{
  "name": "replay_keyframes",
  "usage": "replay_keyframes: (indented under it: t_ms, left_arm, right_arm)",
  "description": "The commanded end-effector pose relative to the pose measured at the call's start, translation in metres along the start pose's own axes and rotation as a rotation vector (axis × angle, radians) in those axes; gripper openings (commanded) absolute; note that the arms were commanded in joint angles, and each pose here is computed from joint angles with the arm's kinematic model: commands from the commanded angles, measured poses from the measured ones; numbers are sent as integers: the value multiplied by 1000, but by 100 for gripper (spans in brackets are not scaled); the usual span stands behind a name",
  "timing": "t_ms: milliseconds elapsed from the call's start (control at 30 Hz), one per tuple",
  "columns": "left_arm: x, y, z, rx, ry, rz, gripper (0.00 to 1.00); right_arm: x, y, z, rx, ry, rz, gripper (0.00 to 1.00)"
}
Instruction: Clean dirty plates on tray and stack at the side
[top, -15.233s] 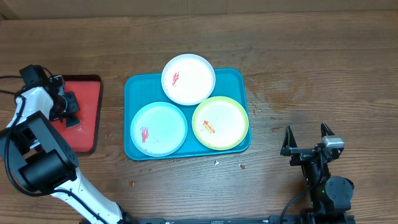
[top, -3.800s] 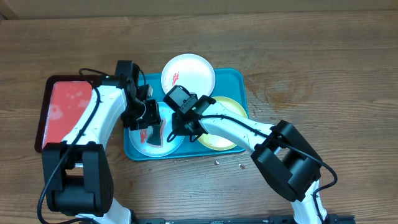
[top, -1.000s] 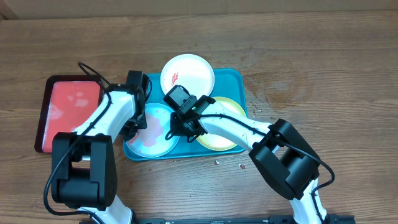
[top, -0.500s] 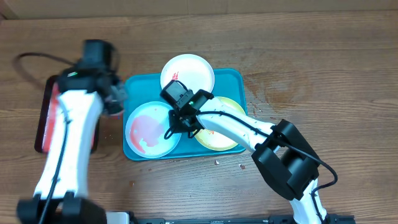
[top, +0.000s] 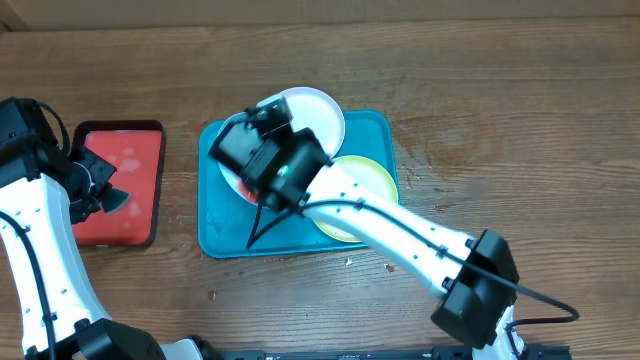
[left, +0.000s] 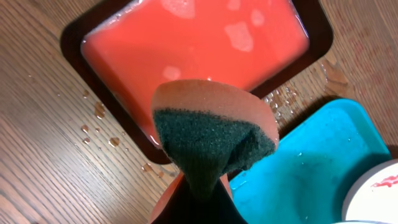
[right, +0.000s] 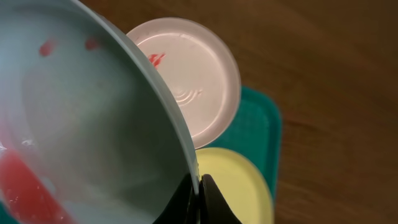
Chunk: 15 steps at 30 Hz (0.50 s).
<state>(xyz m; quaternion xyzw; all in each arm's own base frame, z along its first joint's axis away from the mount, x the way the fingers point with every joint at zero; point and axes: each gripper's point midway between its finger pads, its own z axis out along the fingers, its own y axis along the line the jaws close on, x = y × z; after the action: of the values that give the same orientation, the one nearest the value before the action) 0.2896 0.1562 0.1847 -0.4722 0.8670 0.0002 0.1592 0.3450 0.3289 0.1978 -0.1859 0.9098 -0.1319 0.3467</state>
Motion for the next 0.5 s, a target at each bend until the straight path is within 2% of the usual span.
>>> replay_keyframes:
  t_ms: [0, 167, 467]
  left_arm:
    - [0, -5, -1, 26, 12, -23, 4]
    - [1, -4, 1, 24, 17, -24, 4]
    - [2, -4, 1, 24, 17, -24, 4]
  right_arm:
    - [-36, -30, -42, 212, -200, -91, 4]
    - [-50, -28, -72, 350, -306, -226, 4]
    - [-50, -23, -79, 356, -326, -237, 4]
